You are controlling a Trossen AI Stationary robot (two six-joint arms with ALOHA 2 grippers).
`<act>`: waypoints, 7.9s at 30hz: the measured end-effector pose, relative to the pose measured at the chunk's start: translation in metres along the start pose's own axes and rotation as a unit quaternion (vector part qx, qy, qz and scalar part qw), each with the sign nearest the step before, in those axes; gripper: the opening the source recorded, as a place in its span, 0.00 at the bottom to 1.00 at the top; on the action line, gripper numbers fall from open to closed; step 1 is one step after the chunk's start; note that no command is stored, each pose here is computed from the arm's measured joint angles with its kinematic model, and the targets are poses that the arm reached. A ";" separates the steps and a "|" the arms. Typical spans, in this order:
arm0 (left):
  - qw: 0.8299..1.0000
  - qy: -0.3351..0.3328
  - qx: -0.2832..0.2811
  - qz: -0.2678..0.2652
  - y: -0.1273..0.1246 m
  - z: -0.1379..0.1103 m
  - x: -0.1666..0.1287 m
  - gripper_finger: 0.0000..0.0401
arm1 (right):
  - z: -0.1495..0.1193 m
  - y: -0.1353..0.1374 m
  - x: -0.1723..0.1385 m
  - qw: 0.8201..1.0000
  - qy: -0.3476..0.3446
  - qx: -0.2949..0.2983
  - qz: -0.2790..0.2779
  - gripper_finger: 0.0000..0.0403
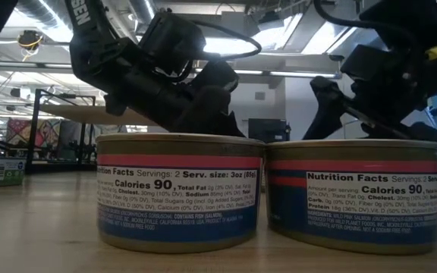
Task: Stack canned seafood by type on shelf
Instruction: Stack the green tuna can on top of the green tuna can on the shelf, then put the blue tuna can on the shelf
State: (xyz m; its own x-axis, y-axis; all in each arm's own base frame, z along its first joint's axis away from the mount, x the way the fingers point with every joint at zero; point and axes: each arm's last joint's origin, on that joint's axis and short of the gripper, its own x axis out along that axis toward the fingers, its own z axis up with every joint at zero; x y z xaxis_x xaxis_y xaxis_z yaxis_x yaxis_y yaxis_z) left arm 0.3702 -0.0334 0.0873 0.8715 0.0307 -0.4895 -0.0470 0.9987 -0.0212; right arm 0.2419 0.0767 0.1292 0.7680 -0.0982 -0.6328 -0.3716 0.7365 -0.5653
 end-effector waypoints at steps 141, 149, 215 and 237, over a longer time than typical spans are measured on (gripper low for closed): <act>0.972 -0.041 0.065 0.224 0.067 0.025 -0.200 0.00 | 0.010 -0.330 0.054 0.931 0.117 0.152 -0.309 0.36; 0.972 -0.041 0.065 0.224 0.067 0.025 -0.200 0.00 | 0.009 -0.329 0.055 0.934 0.118 0.152 -0.302 0.42; 0.972 -0.039 0.057 0.223 0.067 0.025 -0.200 0.00 | 0.008 -0.326 0.056 0.924 0.088 0.232 -0.290 0.72; 0.979 -0.051 0.036 0.191 0.053 0.025 -0.199 0.00 | 0.112 -0.215 -0.031 0.973 0.101 0.199 -0.060 0.72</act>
State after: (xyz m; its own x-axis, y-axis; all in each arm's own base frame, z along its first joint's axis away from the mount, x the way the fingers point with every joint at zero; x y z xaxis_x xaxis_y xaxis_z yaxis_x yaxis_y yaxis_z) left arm 0.2065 0.0145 0.2052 0.8415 0.4038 -0.3589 -0.3484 0.9133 0.2109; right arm 0.3561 -0.0043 0.3299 0.6607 -0.2995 -0.6883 -0.0227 0.9086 -0.4171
